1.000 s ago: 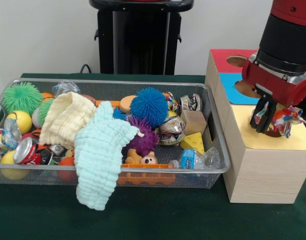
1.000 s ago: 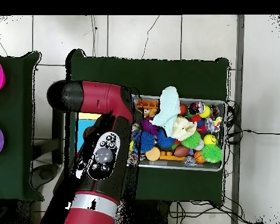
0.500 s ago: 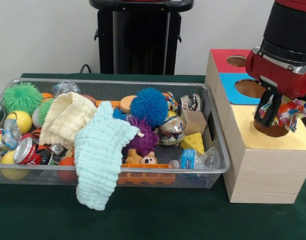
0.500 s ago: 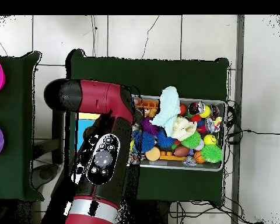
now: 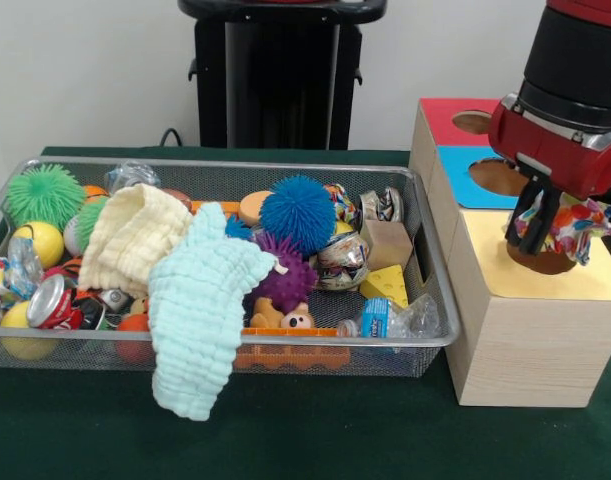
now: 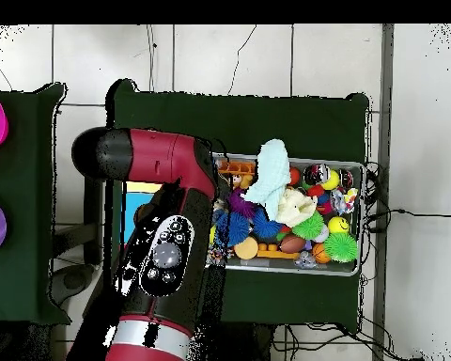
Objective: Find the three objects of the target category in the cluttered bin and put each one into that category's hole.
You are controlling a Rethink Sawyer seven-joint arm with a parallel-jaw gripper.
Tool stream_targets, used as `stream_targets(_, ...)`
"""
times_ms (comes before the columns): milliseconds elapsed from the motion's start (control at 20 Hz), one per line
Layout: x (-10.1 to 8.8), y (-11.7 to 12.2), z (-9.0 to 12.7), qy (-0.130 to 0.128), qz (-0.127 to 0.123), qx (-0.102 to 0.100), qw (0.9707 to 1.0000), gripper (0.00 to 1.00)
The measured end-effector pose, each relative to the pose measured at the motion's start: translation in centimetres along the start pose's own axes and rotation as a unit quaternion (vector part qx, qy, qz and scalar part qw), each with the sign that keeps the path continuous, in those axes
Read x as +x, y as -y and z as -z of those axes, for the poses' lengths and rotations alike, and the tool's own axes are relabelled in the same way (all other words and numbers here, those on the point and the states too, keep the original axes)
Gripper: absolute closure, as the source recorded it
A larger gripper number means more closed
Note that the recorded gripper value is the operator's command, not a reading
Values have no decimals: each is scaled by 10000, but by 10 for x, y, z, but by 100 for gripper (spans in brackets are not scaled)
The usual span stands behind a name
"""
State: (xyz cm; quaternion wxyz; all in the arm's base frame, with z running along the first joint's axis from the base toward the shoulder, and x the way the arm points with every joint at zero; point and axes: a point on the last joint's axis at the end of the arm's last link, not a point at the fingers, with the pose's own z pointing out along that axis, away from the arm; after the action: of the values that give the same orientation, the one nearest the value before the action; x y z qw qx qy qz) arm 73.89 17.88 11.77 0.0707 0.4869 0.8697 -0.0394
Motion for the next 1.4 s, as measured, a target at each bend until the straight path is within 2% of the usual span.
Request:
stream_targets(650,5,2,-5,-69,10,28,10000,100)
stream_targets(1400,30,2,-17,-369,36,59,9993,100)
